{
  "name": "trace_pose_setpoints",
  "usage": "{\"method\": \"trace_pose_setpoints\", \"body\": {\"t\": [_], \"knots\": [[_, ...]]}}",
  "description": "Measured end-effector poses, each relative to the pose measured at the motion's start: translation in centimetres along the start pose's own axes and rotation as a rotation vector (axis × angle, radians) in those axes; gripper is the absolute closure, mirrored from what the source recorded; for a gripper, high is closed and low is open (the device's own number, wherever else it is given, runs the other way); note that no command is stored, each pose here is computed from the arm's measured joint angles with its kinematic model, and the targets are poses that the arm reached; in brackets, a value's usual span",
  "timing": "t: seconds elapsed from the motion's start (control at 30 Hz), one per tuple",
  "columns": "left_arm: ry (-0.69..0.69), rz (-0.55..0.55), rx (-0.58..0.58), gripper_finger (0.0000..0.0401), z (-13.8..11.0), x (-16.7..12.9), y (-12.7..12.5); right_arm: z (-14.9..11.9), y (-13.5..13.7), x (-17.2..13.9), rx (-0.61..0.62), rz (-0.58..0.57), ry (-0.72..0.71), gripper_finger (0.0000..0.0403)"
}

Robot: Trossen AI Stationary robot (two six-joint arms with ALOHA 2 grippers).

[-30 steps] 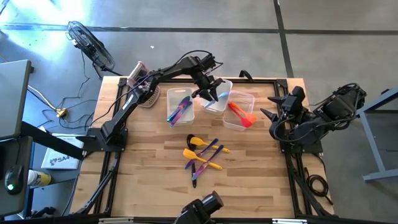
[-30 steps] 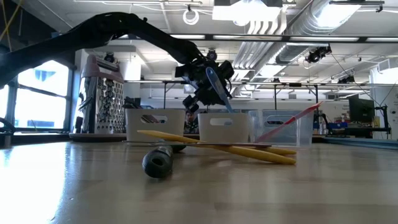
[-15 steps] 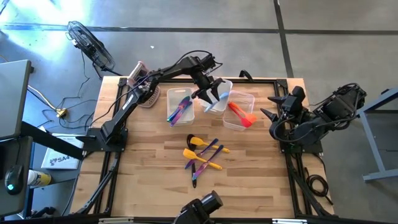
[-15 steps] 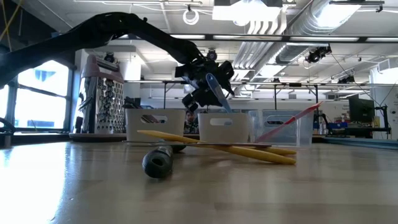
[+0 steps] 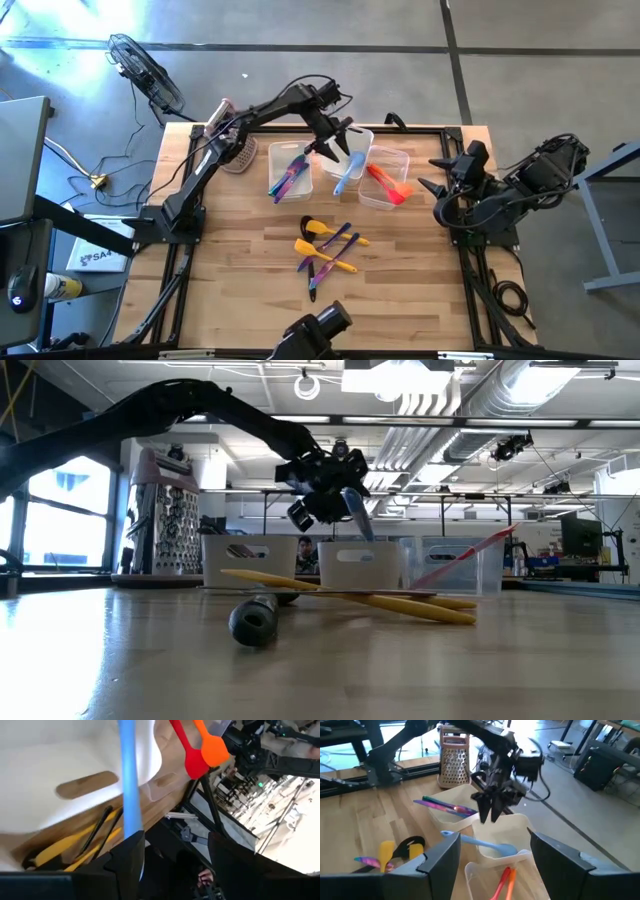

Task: Pick & Place Kitchen Items
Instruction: Put the violet table knife into the left white bin

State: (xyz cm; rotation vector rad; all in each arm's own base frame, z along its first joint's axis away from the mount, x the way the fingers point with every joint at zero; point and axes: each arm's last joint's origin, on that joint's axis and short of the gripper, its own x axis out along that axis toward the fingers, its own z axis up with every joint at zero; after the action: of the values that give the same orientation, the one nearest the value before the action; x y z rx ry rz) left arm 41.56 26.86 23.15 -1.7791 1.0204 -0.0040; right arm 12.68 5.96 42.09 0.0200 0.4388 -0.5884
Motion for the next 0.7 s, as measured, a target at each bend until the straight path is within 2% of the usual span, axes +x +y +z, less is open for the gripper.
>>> {"method": "trace_pose_setpoints", "body": {"t": [0.1, 0.2, 0.3, 0.47, 0.7], "knots": [[0.017, -0.01, 0.035, 0.0189, -1.5, -0.9, -1.2, 0.0, 0.0, 0.0, 0.0, 0.013, 0.012, 0.0168], [0.048, -0.007, 0.102, 0.0189, -4.9, -2.1, -2.7, -0.1, 0.1, 0.0, -0.001, 0.03, 0.029, 0.0168], [0.027, 0.05, 0.194, 0.0189, -9.1, -3.4, -4.2, -0.1, 0.1, 0.0, -0.005, 0.036, 0.036, 0.0168], [-0.085, 0.239, 0.391, 0.0189, -16.0, -3.9, -6.2, -0.1, 0.1, 0.0, -0.082, 0.039, 0.037, 0.0168], [-0.271, 0.534, 0.649, 0.0189, -25.0, -1.6, -7.8, -0.2, 0.3, 0.0, -0.386, 0.069, 0.047, 0.0168]]}}
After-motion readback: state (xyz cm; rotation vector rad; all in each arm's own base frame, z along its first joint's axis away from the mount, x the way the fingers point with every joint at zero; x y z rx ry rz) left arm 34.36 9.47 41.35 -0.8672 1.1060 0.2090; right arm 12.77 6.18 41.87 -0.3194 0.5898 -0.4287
